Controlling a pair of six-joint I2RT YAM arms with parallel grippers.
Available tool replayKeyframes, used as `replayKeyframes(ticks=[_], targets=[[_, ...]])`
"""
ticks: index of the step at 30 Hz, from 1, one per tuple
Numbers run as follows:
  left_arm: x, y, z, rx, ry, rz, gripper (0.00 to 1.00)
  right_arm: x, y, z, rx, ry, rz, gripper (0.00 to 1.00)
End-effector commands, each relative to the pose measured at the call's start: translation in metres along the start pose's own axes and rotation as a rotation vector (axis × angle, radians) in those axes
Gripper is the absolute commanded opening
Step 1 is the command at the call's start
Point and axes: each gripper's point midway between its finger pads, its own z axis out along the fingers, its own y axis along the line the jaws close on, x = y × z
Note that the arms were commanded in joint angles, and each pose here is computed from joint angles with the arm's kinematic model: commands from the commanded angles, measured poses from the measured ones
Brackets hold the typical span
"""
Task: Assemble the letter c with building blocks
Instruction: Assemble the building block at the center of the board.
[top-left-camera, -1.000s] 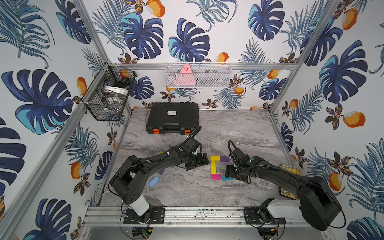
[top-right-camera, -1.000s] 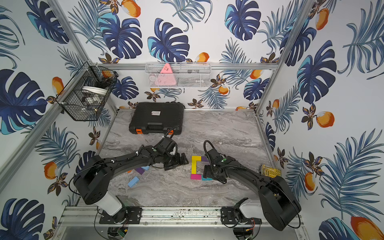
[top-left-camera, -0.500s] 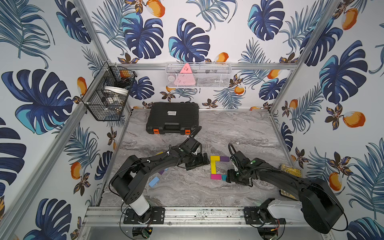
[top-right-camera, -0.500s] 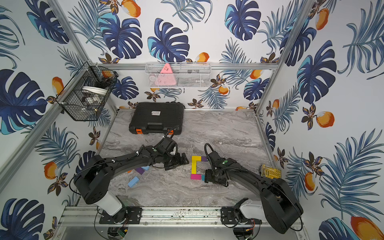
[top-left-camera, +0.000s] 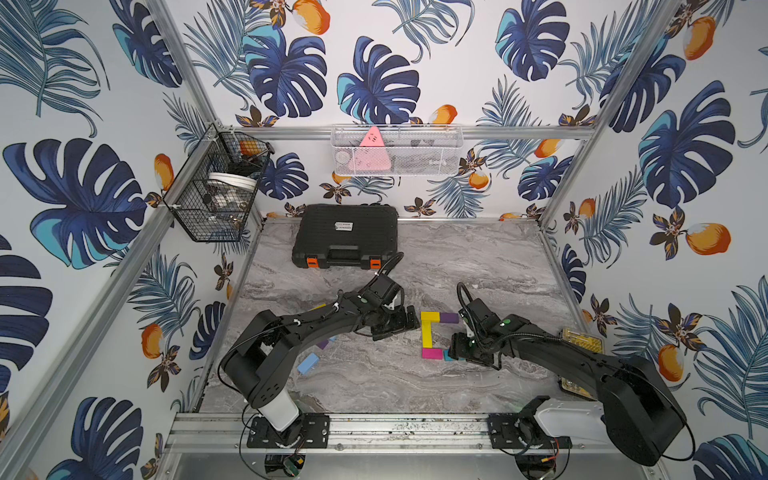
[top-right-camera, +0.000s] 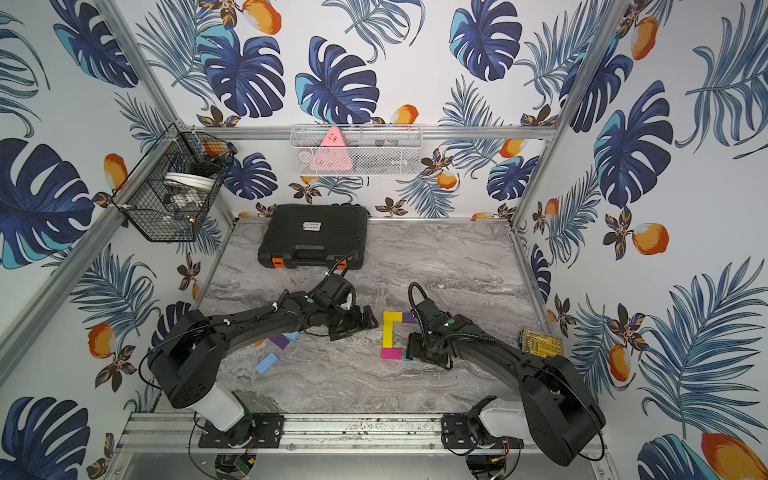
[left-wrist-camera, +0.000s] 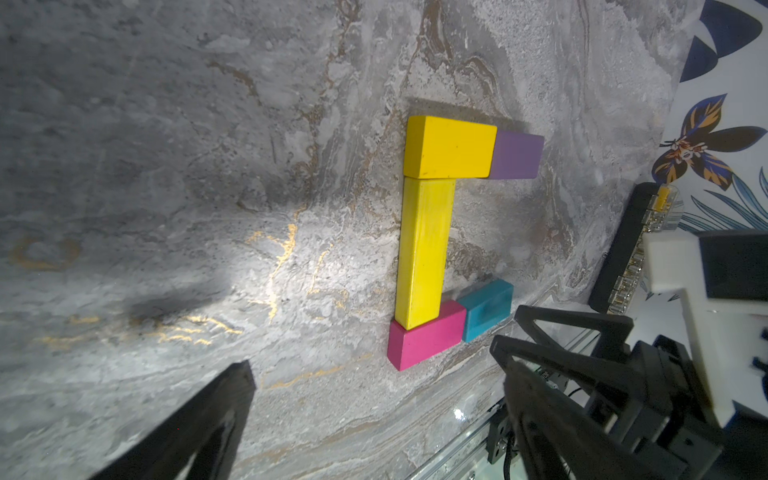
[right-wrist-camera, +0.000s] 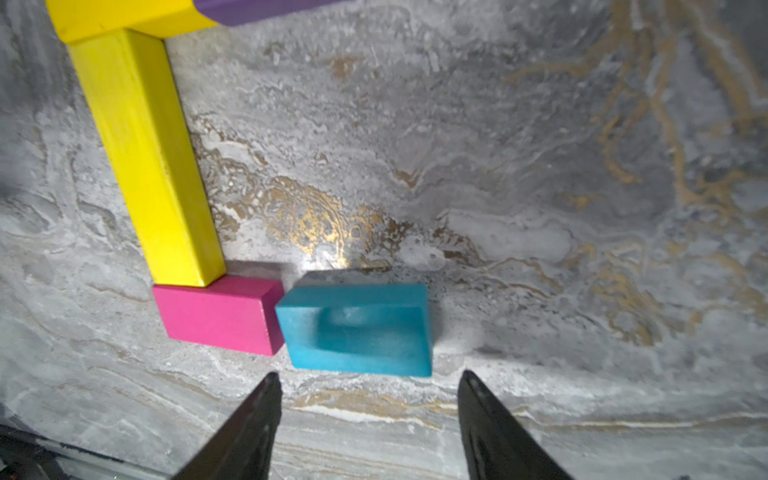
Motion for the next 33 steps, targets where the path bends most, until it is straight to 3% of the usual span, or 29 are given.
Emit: replayKeyframes(ticks=[1, 8, 33], targets=[[-0.0020, -0.0043, -0.0020, 0.014, -0.010, 0.000, 0.99, -0.0082, 0.0079, 0.0021, -0.023, -0.020, 0.032, 0.68], [-0.0021, -0.0037, -0.0011, 0.013, -0.009, -0.002, 0.99, -0.0119, 0.0089, 0.0063, -0.013, -0.021, 0.052, 0.76], [-0.0027, -0.0036, -0.0007, 0.010, -0.011, -0.001, 0.99, -0.0082, 0.0172, 0.0103, -0.061, 0.006, 0.071, 0.75]])
